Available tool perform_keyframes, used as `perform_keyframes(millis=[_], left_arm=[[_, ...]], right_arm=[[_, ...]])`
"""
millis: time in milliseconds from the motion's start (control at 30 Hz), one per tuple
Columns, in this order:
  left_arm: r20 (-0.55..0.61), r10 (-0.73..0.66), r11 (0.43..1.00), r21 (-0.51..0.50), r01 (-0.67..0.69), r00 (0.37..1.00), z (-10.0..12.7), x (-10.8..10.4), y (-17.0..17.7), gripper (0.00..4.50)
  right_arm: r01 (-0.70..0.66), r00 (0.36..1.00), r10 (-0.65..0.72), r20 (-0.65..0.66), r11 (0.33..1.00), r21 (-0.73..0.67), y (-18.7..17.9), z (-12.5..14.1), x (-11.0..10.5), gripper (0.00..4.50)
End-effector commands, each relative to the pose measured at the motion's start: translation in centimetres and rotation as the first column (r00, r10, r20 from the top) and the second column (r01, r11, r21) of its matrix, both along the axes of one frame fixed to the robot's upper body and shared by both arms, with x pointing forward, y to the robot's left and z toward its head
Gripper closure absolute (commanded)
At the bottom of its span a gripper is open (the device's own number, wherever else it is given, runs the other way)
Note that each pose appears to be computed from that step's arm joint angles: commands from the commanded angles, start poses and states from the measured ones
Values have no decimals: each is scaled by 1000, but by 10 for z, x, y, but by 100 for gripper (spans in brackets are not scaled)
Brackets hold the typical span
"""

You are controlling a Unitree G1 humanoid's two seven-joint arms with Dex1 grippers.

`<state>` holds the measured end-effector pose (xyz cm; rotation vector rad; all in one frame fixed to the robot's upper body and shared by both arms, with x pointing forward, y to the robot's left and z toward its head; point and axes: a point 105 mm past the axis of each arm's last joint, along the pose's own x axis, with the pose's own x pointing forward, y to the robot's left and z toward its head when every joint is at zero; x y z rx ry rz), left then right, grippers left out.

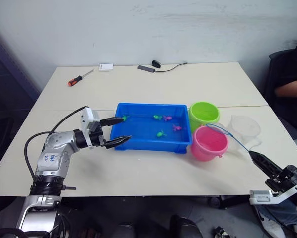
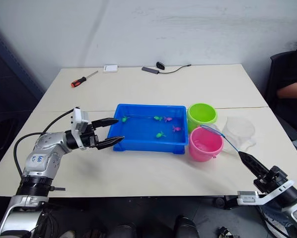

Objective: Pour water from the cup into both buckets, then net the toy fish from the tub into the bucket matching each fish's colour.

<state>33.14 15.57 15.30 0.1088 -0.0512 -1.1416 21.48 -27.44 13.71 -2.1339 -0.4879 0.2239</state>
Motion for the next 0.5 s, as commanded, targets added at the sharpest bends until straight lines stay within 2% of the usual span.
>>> perform_keyframes(millis=[33,133,300,400,500], left_arm=[[55,-9,1000,-18,10,998,15,-4,1,3],[52,-11,1000,-21,12,999,15,-4,2,3],[47,-16,999,-29,17,999,18,-6,5,3],[45,-23,999,-24,24,999,19,-8,6,3],[43,-28,999,-17,28,999,20,-8,7,3]], right_arm=[[-21,999,20,39,999,40,3,11,1,450],[-69,998,68,13,987,148,13,21,6,450],[-154,986,168,-23,945,288,34,53,25,450],[-169,970,223,-101,909,382,45,64,37,450],[-140,924,301,-235,840,524,62,66,43,450]])
